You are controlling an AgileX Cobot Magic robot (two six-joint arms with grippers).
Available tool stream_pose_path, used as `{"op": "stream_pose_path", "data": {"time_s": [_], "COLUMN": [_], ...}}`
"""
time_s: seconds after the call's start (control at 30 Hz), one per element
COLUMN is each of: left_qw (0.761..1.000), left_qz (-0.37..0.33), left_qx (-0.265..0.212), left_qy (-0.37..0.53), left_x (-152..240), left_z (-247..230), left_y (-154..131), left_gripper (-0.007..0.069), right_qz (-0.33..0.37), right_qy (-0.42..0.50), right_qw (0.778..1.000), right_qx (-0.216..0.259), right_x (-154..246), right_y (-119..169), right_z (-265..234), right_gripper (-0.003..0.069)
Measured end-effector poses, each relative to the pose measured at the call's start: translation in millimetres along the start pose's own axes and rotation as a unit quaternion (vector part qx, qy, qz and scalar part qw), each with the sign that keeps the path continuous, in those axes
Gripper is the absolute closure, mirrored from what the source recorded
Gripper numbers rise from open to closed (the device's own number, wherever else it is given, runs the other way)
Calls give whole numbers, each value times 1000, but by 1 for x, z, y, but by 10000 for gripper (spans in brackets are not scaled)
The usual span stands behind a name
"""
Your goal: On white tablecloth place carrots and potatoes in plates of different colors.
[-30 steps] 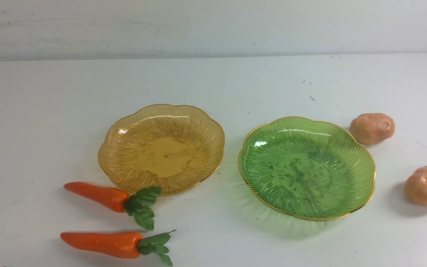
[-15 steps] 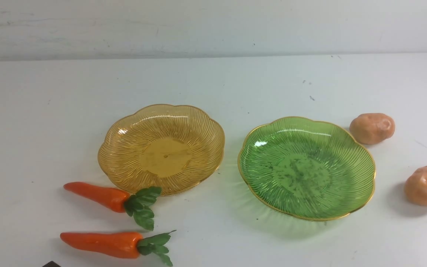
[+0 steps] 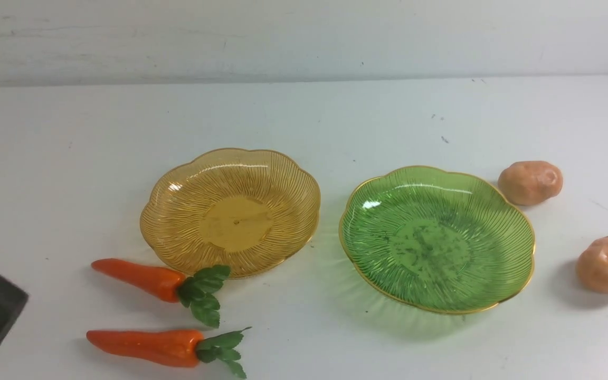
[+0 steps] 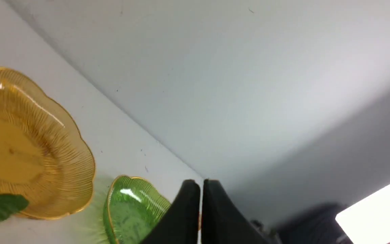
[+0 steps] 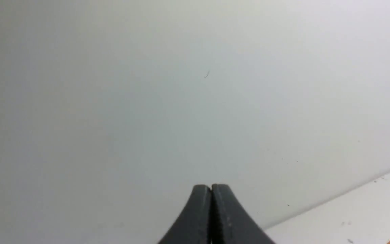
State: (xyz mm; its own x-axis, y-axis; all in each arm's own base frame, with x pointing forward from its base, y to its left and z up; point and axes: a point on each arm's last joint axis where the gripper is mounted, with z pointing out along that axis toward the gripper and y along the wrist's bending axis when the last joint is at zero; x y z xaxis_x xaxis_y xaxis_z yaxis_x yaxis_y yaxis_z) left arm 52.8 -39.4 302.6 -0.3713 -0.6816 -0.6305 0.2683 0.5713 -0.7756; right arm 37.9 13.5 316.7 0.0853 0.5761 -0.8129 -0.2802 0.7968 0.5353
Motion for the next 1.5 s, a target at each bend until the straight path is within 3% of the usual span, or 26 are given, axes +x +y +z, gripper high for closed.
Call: {"op": "stream_pose_path", "data": {"time_s": [0.1,0.2,0.23,0.27,0.4,0.6,0.87,1.03,1.23,1.33,1.5], "left_qw": [972,889,847,812,750,721,730,726,716,693,648], "left_qz": [58,131,168,200,245,207,161,199,266,308,372], "left_qx": [-76,-155,-178,-199,-256,-251,-199,-214,-185,-149,-91], "left_qy": [216,411,472,511,559,611,634,623,619,635,658], "left_x": [6,4,-3,-14,-41,-32,-17,-20,-11,0,16], "left_z": [33,57,68,80,124,156,172,175,187,195,205], "left_y": [6,26,32,37,58,87,95,100,101,105,111], "left_gripper": [628,628,628,628,628,628,600,475,339,269,223], "right_qz": [-88,-137,-147,-156,-167,-151,-149,-152,-153,-153,-153], "right_qy": [145,293,340,377,482,543,552,549,546,545,545], "right_qw": [985,946,928,912,858,822,816,818,820,820,820], "right_qx": [3,25,35,43,66,80,82,81,82,82,82], "right_x": [0,12,17,19,28,42,45,45,44,44,44], "right_y": [11,5,1,-2,-12,-23,-26,-26,-26,-26,-26], "right_z": [25,48,56,62,83,95,99,100,100,100,100], "right_gripper": [674,674,674,674,674,674,674,674,674,674,674]}}
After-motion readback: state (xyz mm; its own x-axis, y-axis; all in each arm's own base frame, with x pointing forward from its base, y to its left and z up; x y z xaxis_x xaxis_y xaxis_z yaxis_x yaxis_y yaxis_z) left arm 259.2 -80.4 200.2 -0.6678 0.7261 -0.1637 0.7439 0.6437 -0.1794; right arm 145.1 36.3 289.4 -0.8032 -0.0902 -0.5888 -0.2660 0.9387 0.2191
